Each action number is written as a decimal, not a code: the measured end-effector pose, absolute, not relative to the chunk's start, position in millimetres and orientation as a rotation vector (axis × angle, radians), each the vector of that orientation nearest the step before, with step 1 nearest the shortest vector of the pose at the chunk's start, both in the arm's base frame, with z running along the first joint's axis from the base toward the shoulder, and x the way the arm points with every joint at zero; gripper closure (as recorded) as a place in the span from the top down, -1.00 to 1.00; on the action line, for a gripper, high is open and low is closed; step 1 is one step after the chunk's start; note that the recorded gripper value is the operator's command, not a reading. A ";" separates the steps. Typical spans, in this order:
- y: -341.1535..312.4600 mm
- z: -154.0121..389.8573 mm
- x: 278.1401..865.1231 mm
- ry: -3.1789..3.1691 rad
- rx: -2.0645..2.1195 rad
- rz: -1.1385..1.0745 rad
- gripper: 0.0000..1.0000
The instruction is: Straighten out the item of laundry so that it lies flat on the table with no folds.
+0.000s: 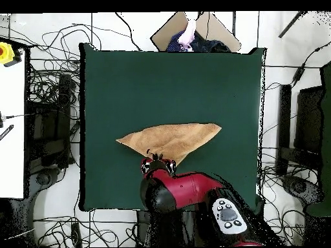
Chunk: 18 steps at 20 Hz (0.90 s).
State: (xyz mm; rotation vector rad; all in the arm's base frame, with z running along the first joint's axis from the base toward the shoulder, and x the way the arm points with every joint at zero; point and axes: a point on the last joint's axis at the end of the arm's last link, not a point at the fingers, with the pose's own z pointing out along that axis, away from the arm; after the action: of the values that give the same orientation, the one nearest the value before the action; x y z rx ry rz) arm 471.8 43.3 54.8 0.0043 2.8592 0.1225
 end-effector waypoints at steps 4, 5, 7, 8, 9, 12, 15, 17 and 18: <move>55.8 64.0 482.5 2.853 0.024 0.135 -1.00; 58.5 65.7 484.3 2.853 0.028 0.137 -1.00; 64.9 69.7 488.3 2.856 0.036 0.143 -1.00; 68.9 71.8 490.6 2.859 0.039 0.147 -1.00; 71.8 73.2 492.6 2.862 0.043 0.150 -1.00; 80.6 77.6 500.3 2.880 0.059 0.151 -1.00; 88.8 85.7 513.7 2.899 0.079 0.151 -1.00; 90.9 87.6 519.4 2.907 0.089 0.150 -1.00; 92.0 88.5 523.5 2.914 0.097 0.148 -1.00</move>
State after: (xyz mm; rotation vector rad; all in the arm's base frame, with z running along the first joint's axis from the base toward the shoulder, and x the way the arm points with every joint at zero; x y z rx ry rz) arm 523.5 92.0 88.5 0.0966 2.9138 0.1483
